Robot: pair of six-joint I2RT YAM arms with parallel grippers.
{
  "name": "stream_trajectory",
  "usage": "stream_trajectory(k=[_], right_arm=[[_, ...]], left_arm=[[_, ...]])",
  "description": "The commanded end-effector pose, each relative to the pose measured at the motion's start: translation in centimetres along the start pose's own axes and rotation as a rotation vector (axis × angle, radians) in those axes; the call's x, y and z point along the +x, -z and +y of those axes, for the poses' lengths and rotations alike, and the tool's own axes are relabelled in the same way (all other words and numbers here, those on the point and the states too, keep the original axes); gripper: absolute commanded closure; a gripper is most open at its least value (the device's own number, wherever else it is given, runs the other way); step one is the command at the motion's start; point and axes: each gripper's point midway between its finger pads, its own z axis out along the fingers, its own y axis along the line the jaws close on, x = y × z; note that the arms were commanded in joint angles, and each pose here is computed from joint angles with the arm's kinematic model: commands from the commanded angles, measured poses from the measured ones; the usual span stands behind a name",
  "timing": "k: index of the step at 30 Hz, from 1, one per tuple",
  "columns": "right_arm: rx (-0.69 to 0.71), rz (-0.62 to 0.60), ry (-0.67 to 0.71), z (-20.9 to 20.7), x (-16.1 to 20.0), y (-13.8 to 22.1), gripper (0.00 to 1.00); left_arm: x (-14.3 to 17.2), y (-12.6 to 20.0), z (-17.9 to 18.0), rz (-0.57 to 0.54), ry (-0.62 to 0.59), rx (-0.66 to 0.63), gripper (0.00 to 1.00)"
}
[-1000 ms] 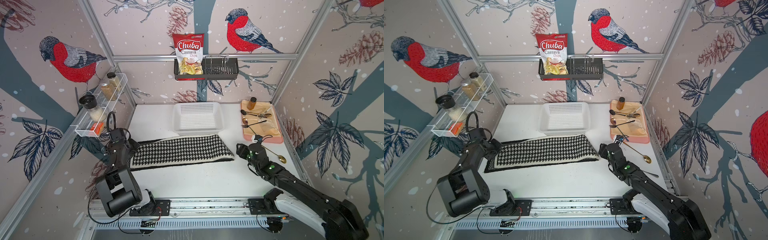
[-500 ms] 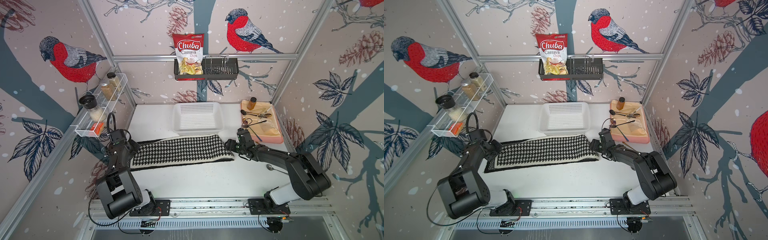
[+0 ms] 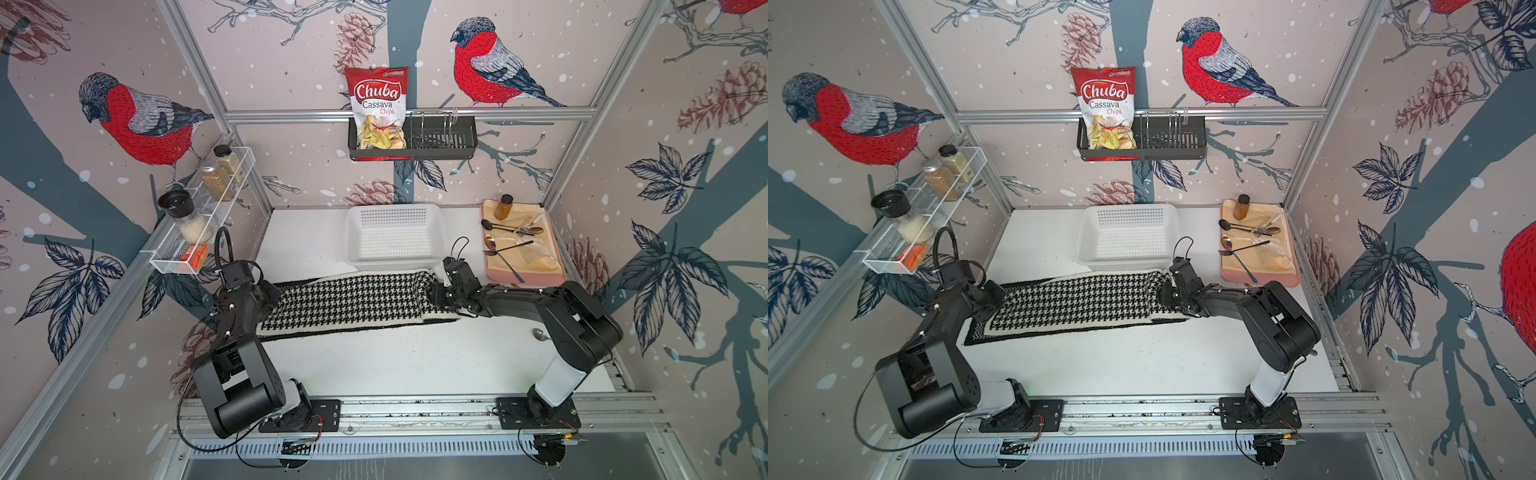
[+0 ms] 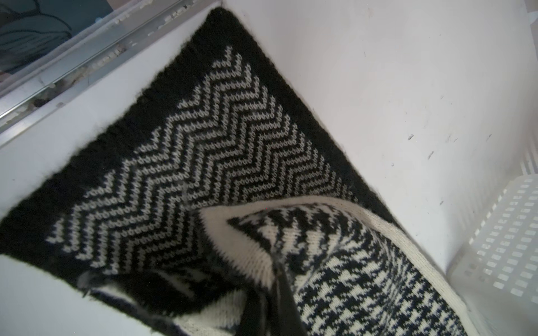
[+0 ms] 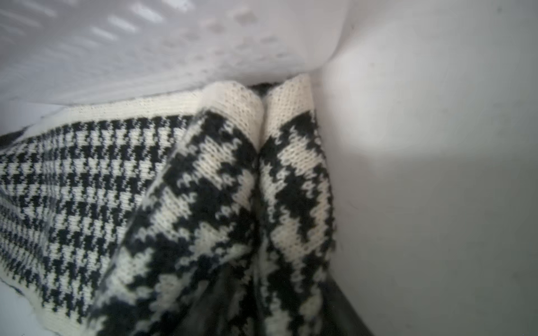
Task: Roll up the scarf and place it into the basket
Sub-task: Flatten out the scarf at the center of the board.
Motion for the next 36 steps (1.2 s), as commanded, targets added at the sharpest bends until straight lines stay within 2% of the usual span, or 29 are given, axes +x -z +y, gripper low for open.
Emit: stream_trajectory(k=[1, 5, 9, 11, 13, 17, 20, 23, 27, 29, 32, 34, 36], right_arm=[[0.162, -0.04, -0.06, -3.6, -0.3, 1.7, 0.98], [0.356, -0.125, -0.143, -9.4, -1.1, 6.7, 0.98], [0.461, -0.117, -0.184, -13.1, -0.7, 9.4, 0.92], [0.478, -0.101, -0.191, -13.9, -0.2, 9.6, 0.73], [0.515, -0.097, -0.201, -14.8, 0.0, 10.0, 0.71], [0.484, -0.109, -0.206, -14.7, -0.2, 9.7, 0.42], [0.493, -0.125, -0.228, -15.4, -0.5, 9.8, 0.36], [0.475, -0.145, -0.256, -16.2, -1.2, 9.9, 0.35], [0.4, -0.219, -0.246, -15.7, -4.0, 10.0, 0.35], [0.372, -0.239, -0.224, -15.1, -5.6, 9.9, 0.35], [0.355, -0.201, -0.198, -14.9, -6.8, 8.6, 0.35], [0.34, -0.167, -0.188, -14.8, -6.9, 7.3, 0.37], [0.321, -0.148, -0.184, -14.6, -7.0, 6.5, 0.46]], left_arm=[[-0.3, 0.1, -0.2, -0.011, -0.011, 0.009, 0.99], [-0.7, 0.6, 0.1, -0.031, -0.014, -0.01, 1.0], [-1.0, 0.8, 0.2, -0.046, -0.015, -0.023, 1.0], [-0.9, 0.3, 0.0, -0.028, -0.01, -0.011, 1.0], [-0.9, 0.0, 0.0, -0.02, -0.004, -0.013, 1.0], [-0.6, -0.5, -1.1, -0.001, -0.004, 0.037, 1.0], [-0.7, -0.9, -2.0, 0.004, -0.004, 0.07, 0.97], [-1.5, -0.2, -3.9, -0.026, -0.005, 0.142, 0.97], [-2.8, 2.3, -8.1, -0.109, -0.077, 0.285, 0.98], [-3.0, 3.3, -9.1, -0.131, -0.1, 0.31, 0.98], [-3.3, 4.2, -9.6, -0.158, -0.123, 0.333, 0.98], [-3.4, 4.3, -9.8, -0.164, -0.133, 0.341, 0.98], [-3.3, 4.4, -10.0, -0.161, -0.142, 0.35, 0.98]])
